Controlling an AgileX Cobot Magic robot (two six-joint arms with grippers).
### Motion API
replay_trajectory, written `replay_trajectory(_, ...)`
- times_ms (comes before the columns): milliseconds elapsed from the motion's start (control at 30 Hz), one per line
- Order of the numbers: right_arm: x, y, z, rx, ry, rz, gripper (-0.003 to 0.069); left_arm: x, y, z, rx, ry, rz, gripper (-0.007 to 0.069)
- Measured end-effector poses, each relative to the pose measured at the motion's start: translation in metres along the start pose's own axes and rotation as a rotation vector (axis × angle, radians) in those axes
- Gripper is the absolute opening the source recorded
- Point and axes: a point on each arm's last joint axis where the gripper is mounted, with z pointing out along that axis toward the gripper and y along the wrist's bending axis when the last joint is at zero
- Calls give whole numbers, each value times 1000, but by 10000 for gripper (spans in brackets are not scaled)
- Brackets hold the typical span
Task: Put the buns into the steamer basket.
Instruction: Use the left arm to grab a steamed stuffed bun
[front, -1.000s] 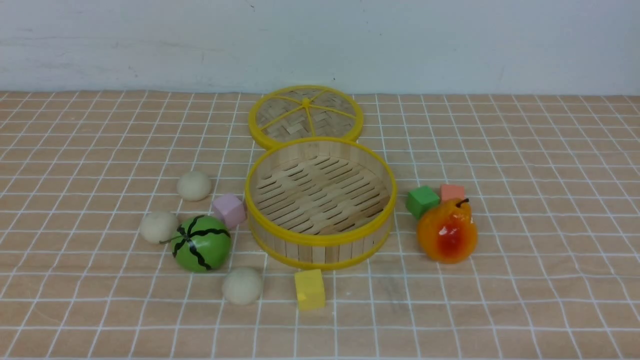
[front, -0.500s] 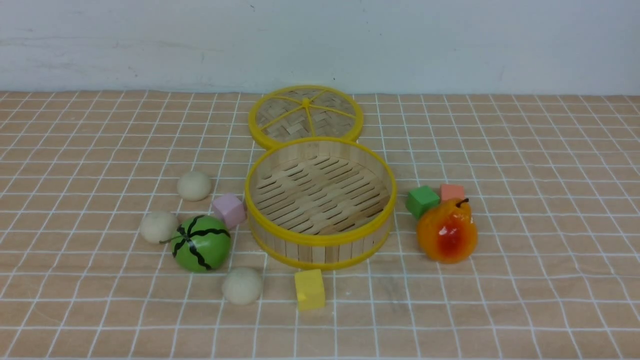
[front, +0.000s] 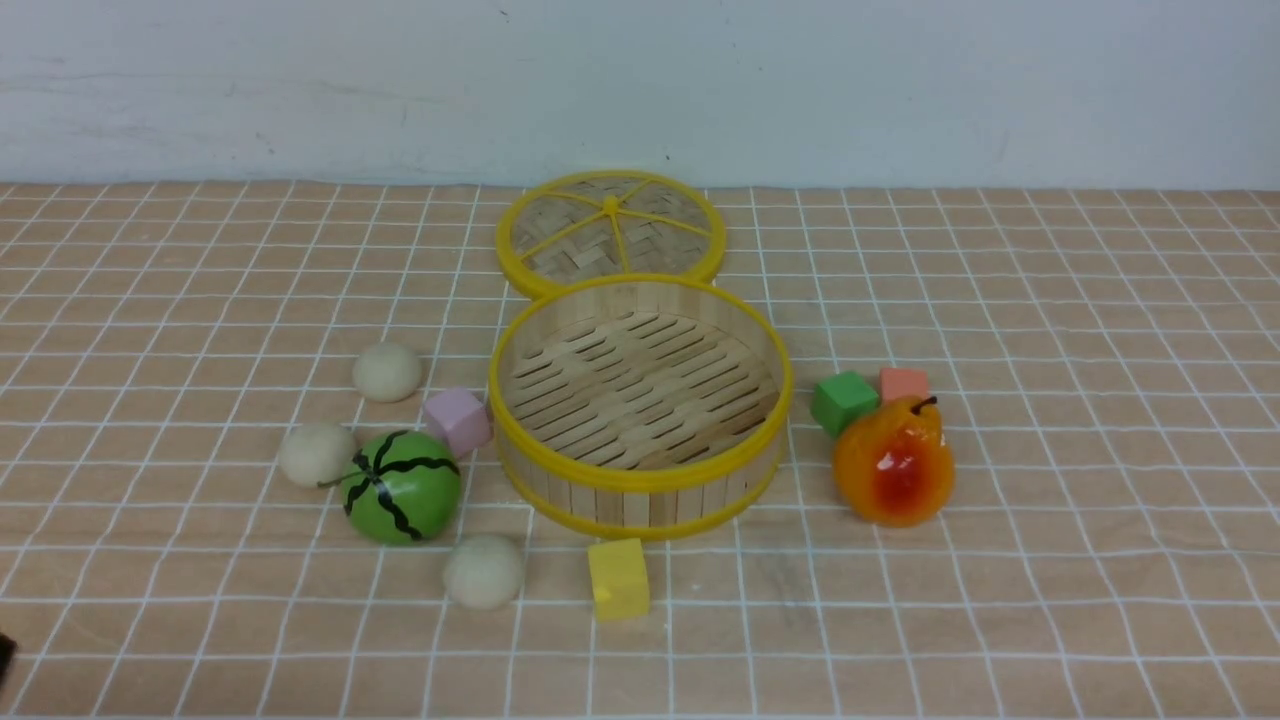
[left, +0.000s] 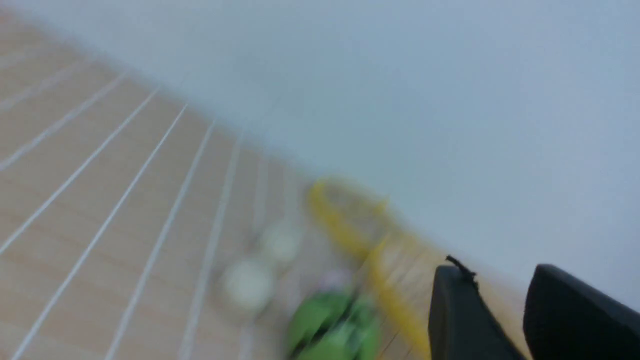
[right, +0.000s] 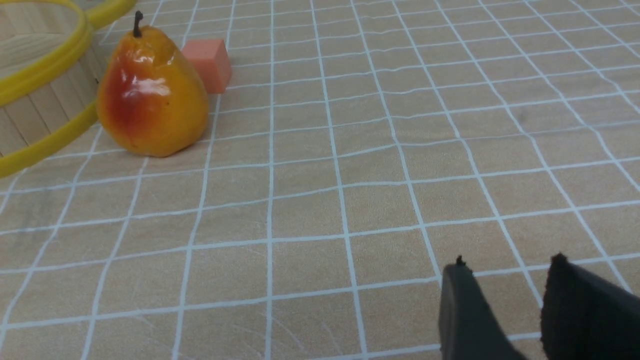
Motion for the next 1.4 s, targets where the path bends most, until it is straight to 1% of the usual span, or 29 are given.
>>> replay_trajectory(67,0,0,0,0,0,0,239,-4,-3,0,26,-41,-5,203)
replay_trajectory(133,0,0,0,0,0,0,239,-30,-18,-1,85,-136,-11,206)
replay_trajectory(200,0,0,0,0,0,0,239,-43,-26,-2,109,-174,-11,207)
replay_trajectory(233,0,0,0,0,0,0,239,-64,-39,-5,140,-224,-11,209)
replay_trajectory(300,0,0,0,0,0,0,239,-99,-61,-6,160,-257,-12,211)
replay_trajectory(367,0,0,0,0,0,0,239,-124,-77,-3,144,-233,-12,215)
replay_trajectory(400,0,0,0,0,0,0,239,-131,-80,1,124,-202,-12,216)
replay_trajectory(433,0,0,0,0,0,0,239,-147,-90,6,100,-165,-13,218)
replay_trajectory(500,0,0,0,0,0,0,239,-160,-98,20,24,-45,-13,218)
replay_trajectory(533,0,0,0,0,0,0,239,-158,-97,23,10,-24,-12,218)
replay_trajectory(600,0,0,0,0,0,0,239,-155,-94,42,-112,158,18,218)
replay_trajectory(633,0,0,0,0,0,0,239,-154,-93,44,-123,174,22,218)
replay_trajectory(667,0,0,0,0,0,0,239,-141,-84,61,-218,318,59,218)
replay_trajectory(700,0,0,0,0,0,0,239,-132,-77,69,-274,403,78,218)
replay_trajectory(733,0,0,0,0,0,0,239,-131,-76,71,-285,419,82,218)
replay_trajectory(767,0,0,0,0,0,0,239,-119,-67,84,-352,523,104,220)
replay_trajectory(900,0,0,0,0,0,0,239,-96,-54,112,-430,675,92,225)
replay_trajectory(933,0,0,0,0,0,0,239,-94,-54,113,-432,683,85,226)
replay_trajectory(967,0,0,0,0,0,0,239,-81,-49,126,-446,767,51,228)
replay_trajectory(1000,0,0,0,0,0,0,239,-75,-47,133,-448,804,47,228)
replay_trajectory(1067,0,0,0,0,0,0,239,-69,-48,141,-427,848,49,228)
replay_trajectory(1100,0,0,0,0,0,0,239,-66,-49,146,-406,877,39,228)
replay_trajectory(1133,0,0,0,0,0,0,239,-60,-51,156,-357,929,40,230)
replay_trajectory(1167,0,0,0,0,0,0,239,-60,-51,158,-352,934,51,230)
replay_trajectory(1200,0,0,0,0,0,0,239,-52,-55,168,-302,1003,34,235)
replay_trajectory(1233,0,0,0,0,0,0,239,-47,-58,174,-280,1049,24,237)
replay_trajectory(1267,0,0,0,0,0,0,239,-47,-60,175,-272,1055,26,237)
replay_trajectory(1333,0,0,0,0,0,0,239,-34,-66,187,-246,1167,24,239)
replay_trajectory(1400,0,0,0,0,0,0,239,-20,-72,197,-242,1245,68,240)
